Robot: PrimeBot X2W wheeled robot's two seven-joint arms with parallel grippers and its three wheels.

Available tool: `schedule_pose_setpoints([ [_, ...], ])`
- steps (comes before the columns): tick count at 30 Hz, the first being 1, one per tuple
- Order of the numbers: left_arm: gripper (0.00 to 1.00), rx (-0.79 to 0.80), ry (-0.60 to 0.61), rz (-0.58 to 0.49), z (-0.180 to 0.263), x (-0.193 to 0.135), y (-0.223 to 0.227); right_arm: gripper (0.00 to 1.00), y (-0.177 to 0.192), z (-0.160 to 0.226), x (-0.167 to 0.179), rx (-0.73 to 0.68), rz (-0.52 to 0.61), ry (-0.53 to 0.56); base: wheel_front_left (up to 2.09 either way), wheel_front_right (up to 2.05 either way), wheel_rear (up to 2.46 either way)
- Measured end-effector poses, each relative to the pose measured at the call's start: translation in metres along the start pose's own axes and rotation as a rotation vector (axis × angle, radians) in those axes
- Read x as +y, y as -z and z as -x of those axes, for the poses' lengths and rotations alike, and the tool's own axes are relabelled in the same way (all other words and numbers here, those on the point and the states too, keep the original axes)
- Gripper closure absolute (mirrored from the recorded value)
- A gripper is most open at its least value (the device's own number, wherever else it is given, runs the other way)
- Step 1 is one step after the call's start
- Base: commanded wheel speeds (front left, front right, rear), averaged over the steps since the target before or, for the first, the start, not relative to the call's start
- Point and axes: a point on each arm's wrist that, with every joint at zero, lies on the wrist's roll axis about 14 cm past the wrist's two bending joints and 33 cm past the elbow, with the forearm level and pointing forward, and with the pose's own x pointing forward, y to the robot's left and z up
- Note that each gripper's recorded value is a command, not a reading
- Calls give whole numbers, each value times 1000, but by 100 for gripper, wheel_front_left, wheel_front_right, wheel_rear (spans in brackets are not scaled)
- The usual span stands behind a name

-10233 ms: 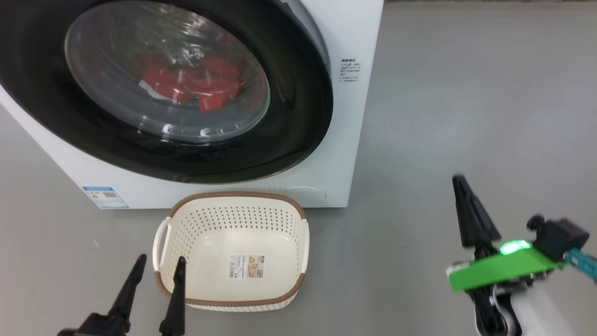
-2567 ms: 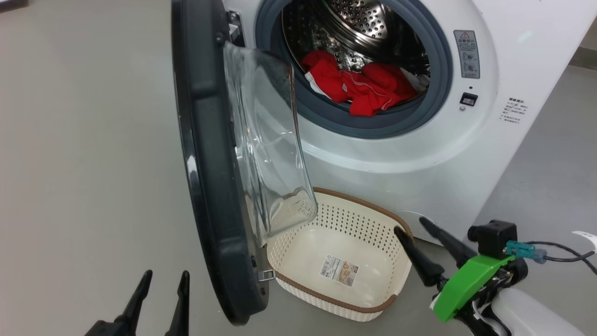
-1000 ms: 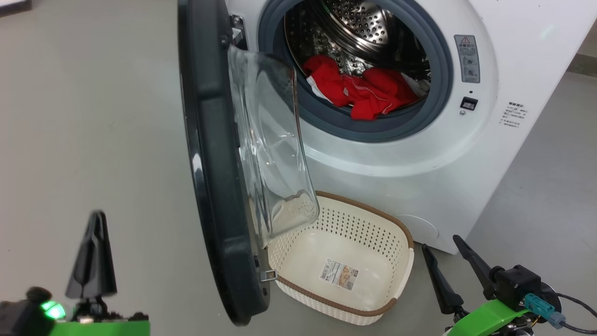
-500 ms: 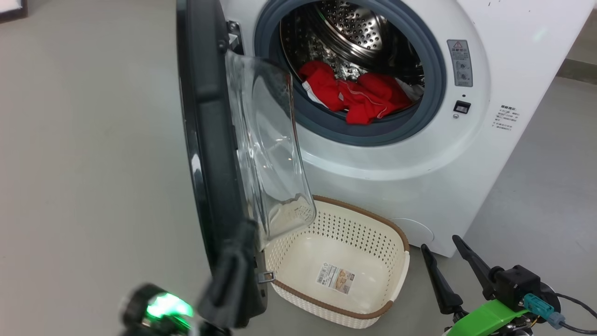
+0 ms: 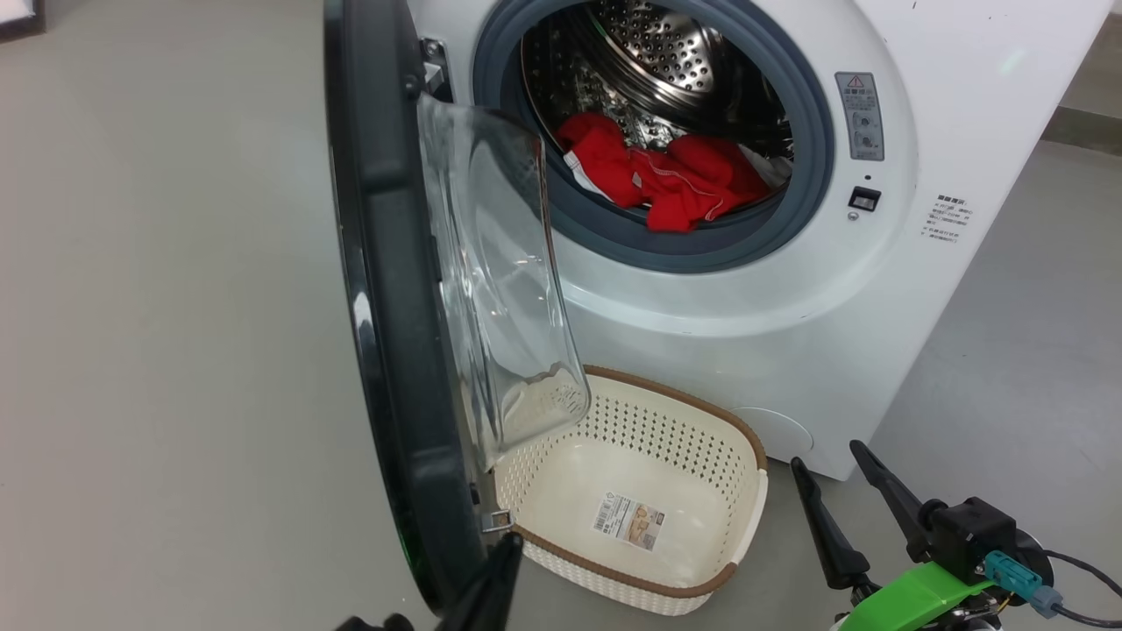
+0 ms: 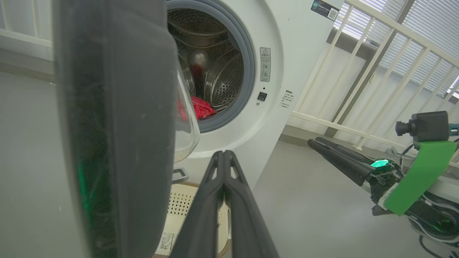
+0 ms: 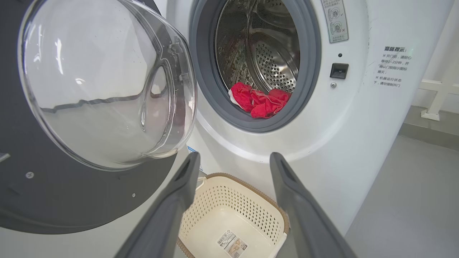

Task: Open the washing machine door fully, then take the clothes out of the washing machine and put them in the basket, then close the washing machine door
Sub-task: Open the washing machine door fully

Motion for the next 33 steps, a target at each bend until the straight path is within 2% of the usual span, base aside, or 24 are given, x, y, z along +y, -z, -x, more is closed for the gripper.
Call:
schedule_pose_setpoints([
  [4, 100, 11, -66, 5, -2, 21, 3, 0, 0, -1, 0, -1, -2, -1, 0, 0, 0],
  [15, 100, 22, -159, 1, 0, 51, 5, 0, 4, -3, 0, 9, -10, -4, 0, 0, 0],
  [33, 100, -43, -472, -105, 31, 148, -30, 0, 12, -9, 1, 27, -20, -13, 0, 0, 0],
])
